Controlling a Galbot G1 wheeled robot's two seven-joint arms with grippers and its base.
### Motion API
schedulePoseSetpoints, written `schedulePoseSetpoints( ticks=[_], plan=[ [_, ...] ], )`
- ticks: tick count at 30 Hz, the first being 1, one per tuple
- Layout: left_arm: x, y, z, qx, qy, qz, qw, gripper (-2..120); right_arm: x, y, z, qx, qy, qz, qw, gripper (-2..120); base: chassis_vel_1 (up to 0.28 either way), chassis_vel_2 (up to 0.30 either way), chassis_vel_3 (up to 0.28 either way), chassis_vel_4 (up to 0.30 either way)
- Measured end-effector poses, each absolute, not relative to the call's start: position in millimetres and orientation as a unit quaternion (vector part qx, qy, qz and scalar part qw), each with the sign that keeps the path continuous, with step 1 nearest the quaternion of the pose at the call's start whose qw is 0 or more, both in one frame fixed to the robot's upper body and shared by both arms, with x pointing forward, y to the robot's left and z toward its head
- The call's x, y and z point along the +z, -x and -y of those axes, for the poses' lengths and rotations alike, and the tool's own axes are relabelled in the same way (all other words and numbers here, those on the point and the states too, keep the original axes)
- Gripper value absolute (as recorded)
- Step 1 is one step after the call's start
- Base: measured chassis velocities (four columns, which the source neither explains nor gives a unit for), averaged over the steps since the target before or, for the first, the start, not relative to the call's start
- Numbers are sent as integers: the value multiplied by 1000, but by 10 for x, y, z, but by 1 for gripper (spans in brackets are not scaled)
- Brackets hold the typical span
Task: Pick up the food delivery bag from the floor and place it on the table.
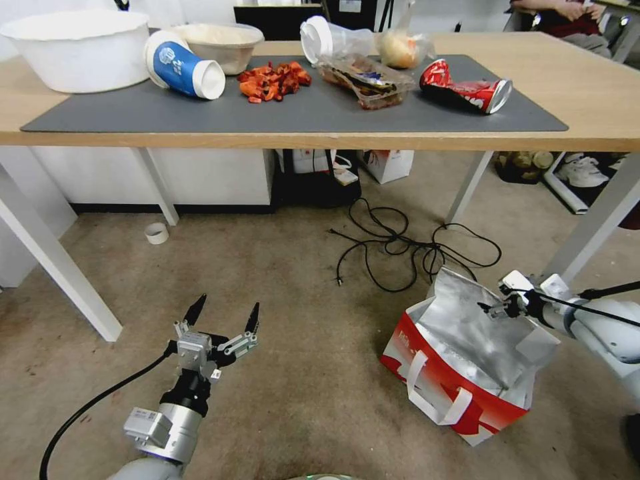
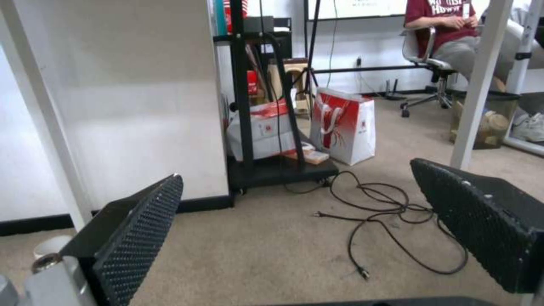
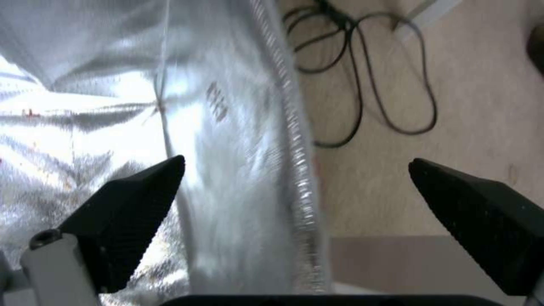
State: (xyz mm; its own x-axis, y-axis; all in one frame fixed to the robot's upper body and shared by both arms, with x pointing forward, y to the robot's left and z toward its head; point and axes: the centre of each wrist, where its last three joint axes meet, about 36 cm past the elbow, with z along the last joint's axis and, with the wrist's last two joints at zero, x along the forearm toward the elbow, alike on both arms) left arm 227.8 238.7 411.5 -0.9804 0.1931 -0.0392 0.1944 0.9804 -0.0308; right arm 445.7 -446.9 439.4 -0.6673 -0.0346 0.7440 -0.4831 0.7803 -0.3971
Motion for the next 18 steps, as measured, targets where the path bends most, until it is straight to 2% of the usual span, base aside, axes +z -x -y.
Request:
schedulePoseSetpoints(
  ticks=[9,12,16,17,18],
  plan=[
    [4106,-2278,-2392,-17,-96,-995,16,100,4226,-4515,4441,281,-141,854,414,100,0,0,0,0],
    [4105,-2277,-2394,-17,-96,-995,16,100,4182,-4508,4445,274,-140,853,422,93,0,0,0,0],
    [4103,-2273,-2396,-18,-96,-995,13,100,4111,-4475,4451,260,-143,852,431,75,0,0,0,0],
    [4103,-2273,-2396,-18,-96,-995,13,100,4111,-4475,4451,260,-143,852,431,75,0,0,0,0],
    [4104,-2274,-2396,-18,-96,-995,13,100,4096,-4468,4452,258,-143,852,432,70,0,0,0,0]
  ],
)
